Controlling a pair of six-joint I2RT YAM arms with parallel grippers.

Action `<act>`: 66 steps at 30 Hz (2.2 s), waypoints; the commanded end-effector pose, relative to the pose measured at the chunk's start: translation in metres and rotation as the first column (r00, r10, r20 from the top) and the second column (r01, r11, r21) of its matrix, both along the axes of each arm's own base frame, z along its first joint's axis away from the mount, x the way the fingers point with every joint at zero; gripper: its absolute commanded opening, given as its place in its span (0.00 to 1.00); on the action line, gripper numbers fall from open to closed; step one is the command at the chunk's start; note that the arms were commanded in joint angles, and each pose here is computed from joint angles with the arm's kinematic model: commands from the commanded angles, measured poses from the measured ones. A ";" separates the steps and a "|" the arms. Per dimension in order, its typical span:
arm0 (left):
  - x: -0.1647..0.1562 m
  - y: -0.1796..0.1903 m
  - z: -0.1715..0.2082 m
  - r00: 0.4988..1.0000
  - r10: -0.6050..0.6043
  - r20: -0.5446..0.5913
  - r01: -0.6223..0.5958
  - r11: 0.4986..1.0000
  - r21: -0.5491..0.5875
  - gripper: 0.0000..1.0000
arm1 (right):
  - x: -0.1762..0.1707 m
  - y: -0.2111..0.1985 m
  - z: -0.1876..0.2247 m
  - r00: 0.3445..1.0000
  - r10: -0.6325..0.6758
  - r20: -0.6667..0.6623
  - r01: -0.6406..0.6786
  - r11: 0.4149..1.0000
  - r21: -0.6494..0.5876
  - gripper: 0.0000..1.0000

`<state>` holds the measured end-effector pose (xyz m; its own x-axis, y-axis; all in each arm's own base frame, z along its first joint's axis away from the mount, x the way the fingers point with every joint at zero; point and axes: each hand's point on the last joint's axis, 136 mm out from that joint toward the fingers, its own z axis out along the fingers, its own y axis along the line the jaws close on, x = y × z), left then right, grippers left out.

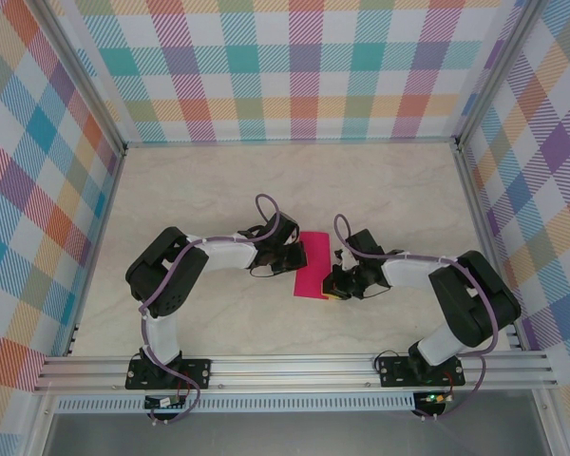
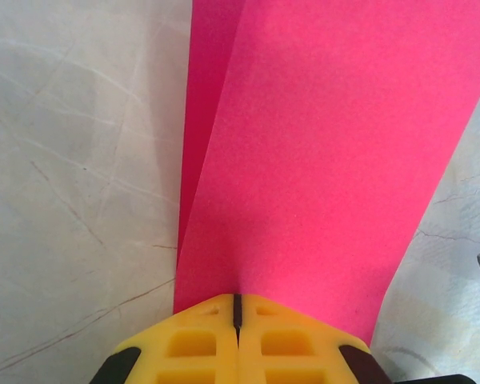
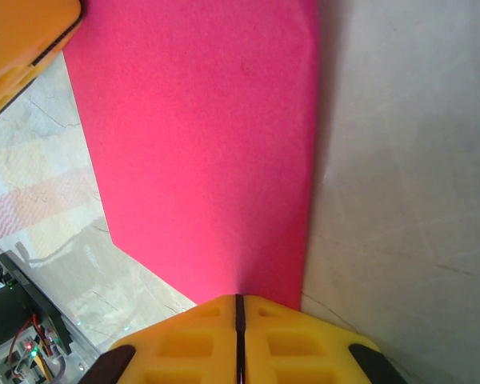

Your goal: Fold a paper plane with a square sheet of paper (pick it up from the middle)

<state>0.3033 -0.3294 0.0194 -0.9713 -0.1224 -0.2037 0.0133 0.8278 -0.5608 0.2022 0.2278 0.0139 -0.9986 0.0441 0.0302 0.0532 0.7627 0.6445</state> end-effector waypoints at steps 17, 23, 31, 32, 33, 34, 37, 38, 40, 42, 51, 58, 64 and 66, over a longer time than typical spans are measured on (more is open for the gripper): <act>-0.027 0.043 -0.051 0.991 0.058 -0.118 -0.032 0.978 0.208 0.03 | 0.012 0.000 0.029 0.993 0.011 0.116 -0.007 0.999 -0.032 0.11; -0.026 0.042 -0.048 0.992 0.056 -0.115 -0.031 0.977 0.210 0.02 | 0.071 0.008 0.045 0.968 -0.082 0.236 0.094 0.995 -0.040 0.12; -0.028 0.044 -0.048 0.992 0.047 -0.115 -0.021 0.975 0.221 0.03 | 0.109 0.011 0.020 0.967 -0.110 0.228 0.126 0.990 -0.058 0.11; -0.029 0.044 -0.048 0.992 0.046 -0.116 -0.019 0.975 0.222 0.02 | 0.111 0.008 0.015 0.967 -0.125 0.222 0.142 0.988 -0.060 0.11; -0.029 0.044 -0.048 0.992 0.047 -0.117 -0.020 0.974 0.224 0.03 | 0.111 0.004 0.011 0.967 -0.139 0.214 0.156 0.986 -0.064 0.11; -0.029 0.045 -0.048 0.992 0.049 -0.117 -0.021 0.974 0.226 0.03 | 0.111 0.001 0.006 0.967 -0.151 0.206 0.168 0.984 -0.066 0.11; -0.031 0.045 -0.050 0.991 0.047 -0.122 -0.017 0.973 0.230 0.02 | 0.107 -0.007 -0.009 0.969 -0.176 0.174 0.192 0.978 -0.085 0.11; -0.031 0.046 -0.051 0.991 0.048 -0.124 -0.018 0.972 0.233 0.03 | 0.105 -0.007 -0.013 0.970 -0.179 0.162 0.195 0.977 -0.086 0.11; -0.032 0.045 -0.051 0.991 0.047 -0.123 -0.017 0.972 0.233 0.03 | 0.102 -0.004 -0.012 0.973 -0.180 0.143 0.190 0.980 -0.064 0.11; -0.032 0.046 -0.051 0.991 0.047 -0.122 -0.017 0.972 0.236 0.03 | 0.106 0.004 0.005 0.971 -0.178 0.157 0.181 0.983 -0.005 0.11; -0.032 0.046 -0.052 0.991 0.044 -0.125 -0.012 0.970 0.243 0.02 | 0.134 0.005 0.014 0.957 -0.213 0.196 0.215 0.976 0.011 0.11; -0.034 0.047 -0.053 0.990 0.042 -0.131 -0.008 0.969 0.248 0.02 | 0.142 -0.013 -0.007 0.945 -0.268 0.187 0.279 0.959 -0.039 0.11; -0.034 0.048 -0.053 0.991 0.041 -0.130 -0.007 0.968 0.251 0.02 | 0.148 -0.004 0.023 0.937 -0.270 0.221 0.271 0.962 0.029 0.11; -0.034 0.048 -0.053 0.990 0.042 -0.131 -0.007 0.968 0.251 0.02 | 0.154 -0.005 0.033 0.929 -0.271 0.252 0.273 0.962 0.029 0.11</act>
<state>0.3026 -0.3288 0.0189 -0.9702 -0.1236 -0.2083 0.0109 0.8369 -0.5473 0.3376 0.2236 0.0201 -0.9454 0.2908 -0.1472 0.1324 0.7553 0.6419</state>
